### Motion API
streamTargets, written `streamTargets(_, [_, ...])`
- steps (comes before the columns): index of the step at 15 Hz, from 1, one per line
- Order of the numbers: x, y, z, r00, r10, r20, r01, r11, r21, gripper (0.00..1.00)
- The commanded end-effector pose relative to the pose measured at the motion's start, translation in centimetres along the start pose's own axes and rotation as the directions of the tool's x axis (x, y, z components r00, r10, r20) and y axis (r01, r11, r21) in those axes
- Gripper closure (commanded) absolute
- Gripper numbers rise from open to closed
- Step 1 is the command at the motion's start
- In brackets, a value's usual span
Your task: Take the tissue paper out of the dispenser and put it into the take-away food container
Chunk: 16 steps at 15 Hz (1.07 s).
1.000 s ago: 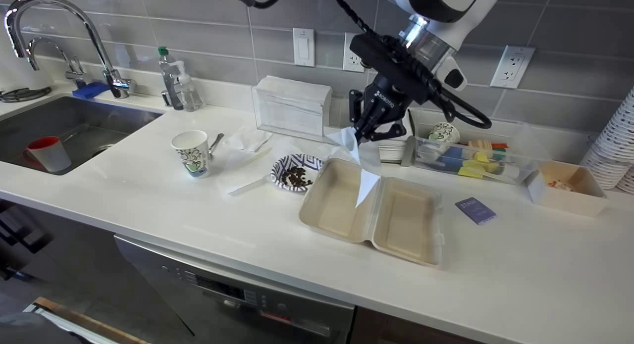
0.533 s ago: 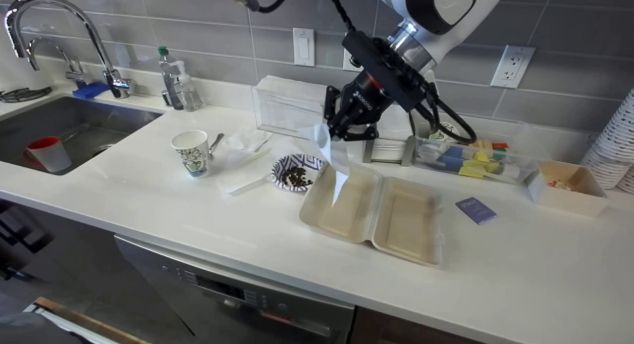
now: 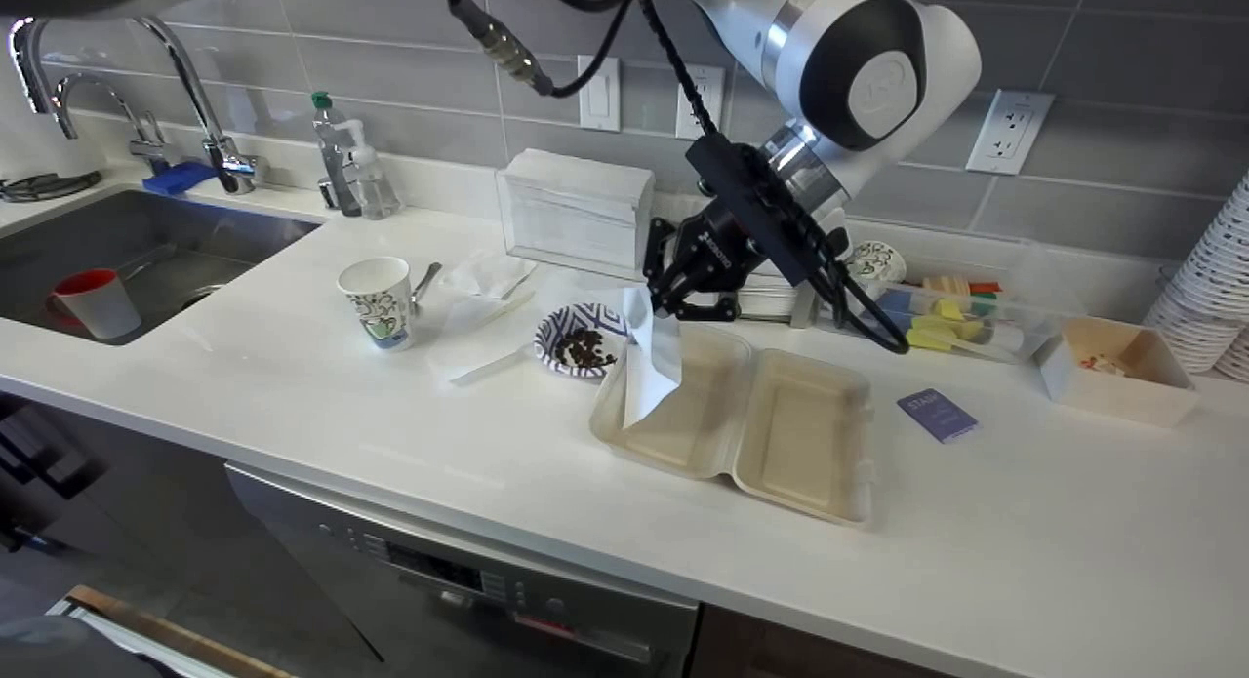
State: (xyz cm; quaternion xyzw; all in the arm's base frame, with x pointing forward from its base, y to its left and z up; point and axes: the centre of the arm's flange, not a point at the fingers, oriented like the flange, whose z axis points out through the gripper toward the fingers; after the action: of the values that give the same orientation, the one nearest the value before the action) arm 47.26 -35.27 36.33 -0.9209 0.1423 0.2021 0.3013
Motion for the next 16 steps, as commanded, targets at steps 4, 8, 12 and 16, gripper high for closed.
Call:
streamTargets(4, [4.0, 4.3, 2.5, 0.997, 0.032, -0.067, -0.032, 0.999, -0.012, 1.0])
streamTargets(8, [5.0, 5.5, 3.4, 0.993, 0.043, -0.111, -0.049, 0.997, -0.055, 1.0])
streamTargets(12, [5.7, 5.6, 3.7, 0.988, 0.05, -0.145, -0.066, 0.992, -0.107, 1.0])
streamTargets(16, [6.2, 5.3, 4.0, 0.98, 0.059, -0.188, -0.087, 0.986, -0.141, 1.0])
